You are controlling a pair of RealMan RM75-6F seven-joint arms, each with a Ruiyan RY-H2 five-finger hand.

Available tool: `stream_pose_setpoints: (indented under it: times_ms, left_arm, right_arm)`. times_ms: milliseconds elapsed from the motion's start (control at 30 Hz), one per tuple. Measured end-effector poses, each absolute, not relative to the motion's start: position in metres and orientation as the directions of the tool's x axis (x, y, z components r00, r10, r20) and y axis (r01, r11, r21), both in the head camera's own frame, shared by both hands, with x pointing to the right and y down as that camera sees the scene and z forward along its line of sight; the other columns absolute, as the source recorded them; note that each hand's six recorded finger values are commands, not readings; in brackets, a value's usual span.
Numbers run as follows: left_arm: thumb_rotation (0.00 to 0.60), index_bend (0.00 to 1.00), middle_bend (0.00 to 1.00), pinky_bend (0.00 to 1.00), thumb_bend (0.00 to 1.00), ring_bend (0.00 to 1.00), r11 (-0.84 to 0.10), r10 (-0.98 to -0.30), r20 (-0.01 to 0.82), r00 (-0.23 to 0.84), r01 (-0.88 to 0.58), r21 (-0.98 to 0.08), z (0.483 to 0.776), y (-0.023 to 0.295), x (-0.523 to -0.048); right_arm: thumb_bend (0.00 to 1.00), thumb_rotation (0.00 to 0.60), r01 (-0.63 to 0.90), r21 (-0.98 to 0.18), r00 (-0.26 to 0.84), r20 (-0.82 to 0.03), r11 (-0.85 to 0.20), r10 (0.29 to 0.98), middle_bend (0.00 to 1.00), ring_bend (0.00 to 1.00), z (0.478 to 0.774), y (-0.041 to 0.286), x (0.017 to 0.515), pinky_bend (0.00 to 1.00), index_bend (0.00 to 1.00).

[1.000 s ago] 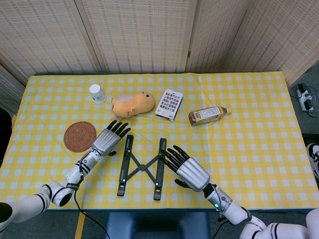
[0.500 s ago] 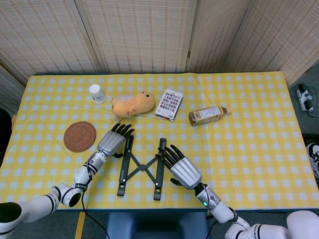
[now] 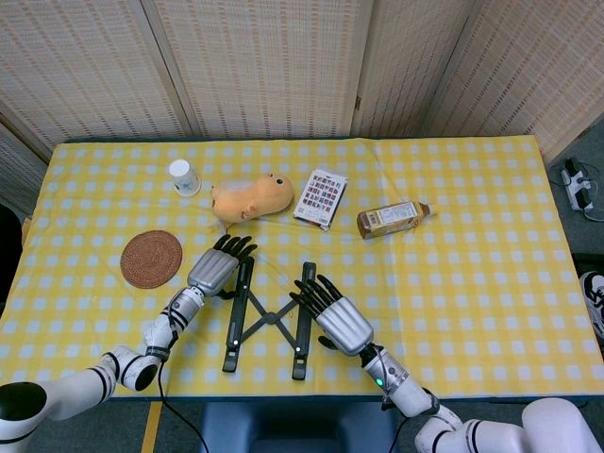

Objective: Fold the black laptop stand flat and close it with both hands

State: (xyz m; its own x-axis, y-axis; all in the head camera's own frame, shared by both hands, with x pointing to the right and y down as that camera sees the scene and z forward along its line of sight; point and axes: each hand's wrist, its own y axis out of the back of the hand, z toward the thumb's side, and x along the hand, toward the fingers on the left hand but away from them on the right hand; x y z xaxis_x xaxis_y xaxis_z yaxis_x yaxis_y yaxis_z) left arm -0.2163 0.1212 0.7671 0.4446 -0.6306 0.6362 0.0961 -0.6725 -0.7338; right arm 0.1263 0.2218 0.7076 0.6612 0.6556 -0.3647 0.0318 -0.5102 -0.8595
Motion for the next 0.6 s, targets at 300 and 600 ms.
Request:
stream_pose_setpoints:
  times_ms: [300,600]
  left_arm:
    - [0.600,0.05,0.02,0.00,0.21,0.00,-0.696,-0.624,0.648,0.437,0.065,-0.715,0.768,0.124,-0.217]
    - [0.600,0.05,0.02,0.00,0.21,0.00,-0.711,-0.621,0.657,0.428,0.044,-0.702,0.769,0.125,-0.221]
  right_arm:
    - [0.20,0.600,0.034,-0.871,0.669,-0.345,-0.491,0.658,0.00,0.00,0.719,0.224,0.112,0.00,0.00]
    - [0.21,0.600,0.027,-0.873,0.670,-0.345,-0.486,0.657,0.00,0.00,0.727,0.227,0.110,0.00,0.00]
